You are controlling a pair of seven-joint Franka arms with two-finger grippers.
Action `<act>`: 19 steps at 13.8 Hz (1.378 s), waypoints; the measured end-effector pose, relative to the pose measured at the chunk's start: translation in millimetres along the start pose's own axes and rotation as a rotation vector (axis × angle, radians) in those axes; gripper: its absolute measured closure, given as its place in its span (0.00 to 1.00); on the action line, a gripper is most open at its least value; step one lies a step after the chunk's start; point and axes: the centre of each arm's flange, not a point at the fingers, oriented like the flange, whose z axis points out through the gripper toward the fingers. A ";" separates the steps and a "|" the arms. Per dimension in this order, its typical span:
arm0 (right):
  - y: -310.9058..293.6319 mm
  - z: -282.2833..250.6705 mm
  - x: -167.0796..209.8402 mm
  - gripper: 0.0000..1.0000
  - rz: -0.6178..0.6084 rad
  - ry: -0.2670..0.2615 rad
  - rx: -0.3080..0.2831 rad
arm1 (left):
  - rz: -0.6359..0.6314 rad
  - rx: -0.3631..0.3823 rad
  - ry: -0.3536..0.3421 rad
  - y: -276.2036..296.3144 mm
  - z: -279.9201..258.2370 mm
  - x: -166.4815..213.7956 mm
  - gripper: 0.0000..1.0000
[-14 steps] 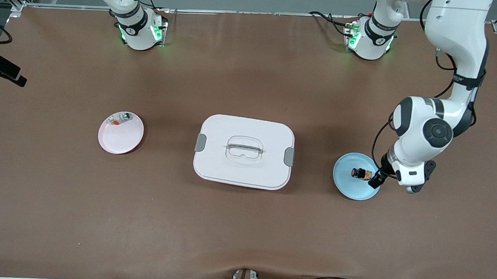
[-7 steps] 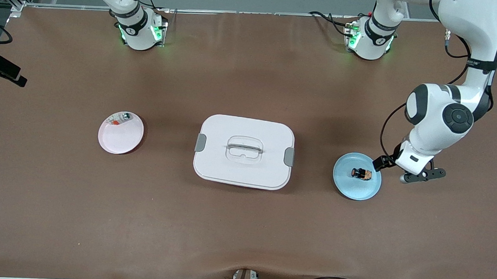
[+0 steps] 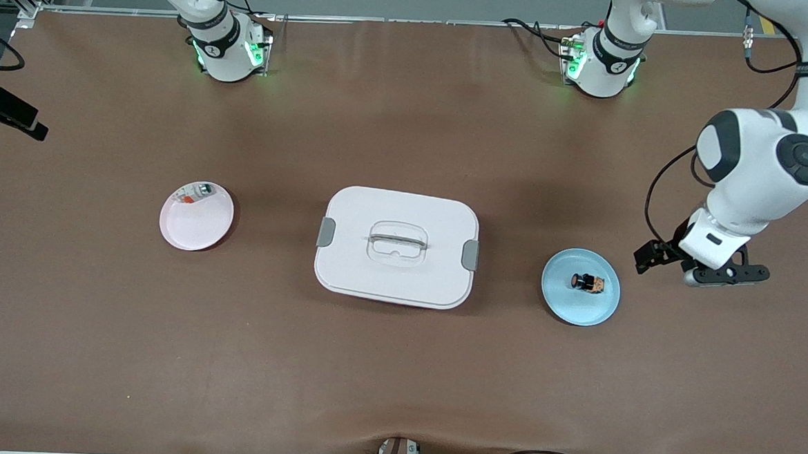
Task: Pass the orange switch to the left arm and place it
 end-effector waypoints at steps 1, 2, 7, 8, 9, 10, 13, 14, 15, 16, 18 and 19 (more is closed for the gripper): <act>-0.6 0.2 -0.4 0.00 -0.001 -0.003 0.000 | 0.001 -0.004 0.001 0.4 -8.3 -0.8 0.00; -0.9 0.4 -0.6 0.00 -0.002 -0.005 0.000 | 0.001 -0.007 0.006 0.8 -14.8 -1.0 0.00; -0.7 1.0 -1.1 0.00 -0.029 -0.010 0.000 | 0.001 -0.023 0.010 -0.6 -58.1 -7.1 0.00; -0.7 1.1 -1.1 0.00 -0.031 -0.010 0.000 | 0.001 -0.028 0.010 -1.8 -70.3 -9.9 0.00; -0.7 1.1 -1.1 0.00 -0.032 -0.010 0.000 | 0.001 -0.032 0.010 -2.7 -82.9 -13.0 0.00; -0.7 1.2 -1.1 0.00 -0.033 -0.011 0.000 | 0.002 -0.036 0.010 -3.2 -94.3 -16.3 0.00; -0.7 1.3 -1.2 0.00 -0.035 -0.011 0.000 | 0.005 -0.049 0.006 -4.4 -125.8 -27.2 0.00; -0.7 1.3 -1.2 0.00 -0.036 -0.011 0.000 | 0.007 -0.052 0.007 -4.9 -135.8 -30.3 0.00; -0.7 1.4 -1.1 0.00 -0.036 -0.011 0.000 | 0.008 -0.053 0.005 -5.2 -145.9 -32.7 0.00; -0.7 1.4 -1.2 0.00 -0.037 -0.011 0.000 | 0.011 -0.050 0.001 -5.0 -156.6 -33.5 0.00; -1.1 1.0 -0.8 0.00 -0.039 -0.007 0.000 | 0.030 -0.033 0.006 0.7 -176.4 -31.4 0.00; -1.4 0.6 -0.4 0.00 -0.040 -0.003 0.000 | 0.039 -0.025 0.011 6.6 -182.2 -30.5 0.00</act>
